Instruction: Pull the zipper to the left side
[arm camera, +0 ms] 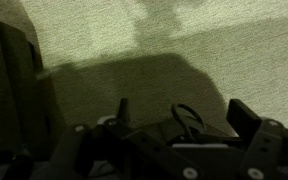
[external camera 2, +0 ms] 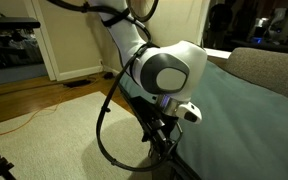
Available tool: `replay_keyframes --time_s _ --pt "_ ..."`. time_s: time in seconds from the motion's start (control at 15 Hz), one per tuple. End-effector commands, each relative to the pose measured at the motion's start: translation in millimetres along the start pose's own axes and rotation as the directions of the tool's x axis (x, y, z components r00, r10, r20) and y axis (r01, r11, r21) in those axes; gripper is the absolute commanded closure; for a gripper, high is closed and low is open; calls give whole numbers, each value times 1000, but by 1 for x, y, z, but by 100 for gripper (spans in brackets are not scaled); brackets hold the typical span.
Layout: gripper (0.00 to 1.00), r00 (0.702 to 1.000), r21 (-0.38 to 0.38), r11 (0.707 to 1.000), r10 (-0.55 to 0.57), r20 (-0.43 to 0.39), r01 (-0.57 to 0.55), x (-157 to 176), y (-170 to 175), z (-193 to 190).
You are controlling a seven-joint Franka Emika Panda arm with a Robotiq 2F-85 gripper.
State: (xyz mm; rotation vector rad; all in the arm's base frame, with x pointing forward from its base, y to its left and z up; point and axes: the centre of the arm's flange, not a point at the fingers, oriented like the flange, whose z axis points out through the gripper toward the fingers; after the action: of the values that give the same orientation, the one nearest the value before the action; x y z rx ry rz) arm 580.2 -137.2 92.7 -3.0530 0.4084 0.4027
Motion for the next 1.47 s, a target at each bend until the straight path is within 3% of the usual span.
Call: replay_keyframes --time_s 0.0,0.6,0.73,0.87,1.07,1.2,1.27,1.4 --pt "0 999 38 999 -25 40 23 11 10 1" --pt "0 990 72 993 -98 102 91 10 4 11" --pt "27 988 78 992 -107 108 99 10 2 11" --pt "41 988 81 992 -108 112 99 11 2 11" --pt "48 987 86 991 -109 116 99 13 4 9" --pt "20 987 87 991 -109 117 99 16 5 9" --pt "20 987 87 991 -108 117 99 19 5 9" --pt "8 987 88 991 -111 119 101 24 5 10"
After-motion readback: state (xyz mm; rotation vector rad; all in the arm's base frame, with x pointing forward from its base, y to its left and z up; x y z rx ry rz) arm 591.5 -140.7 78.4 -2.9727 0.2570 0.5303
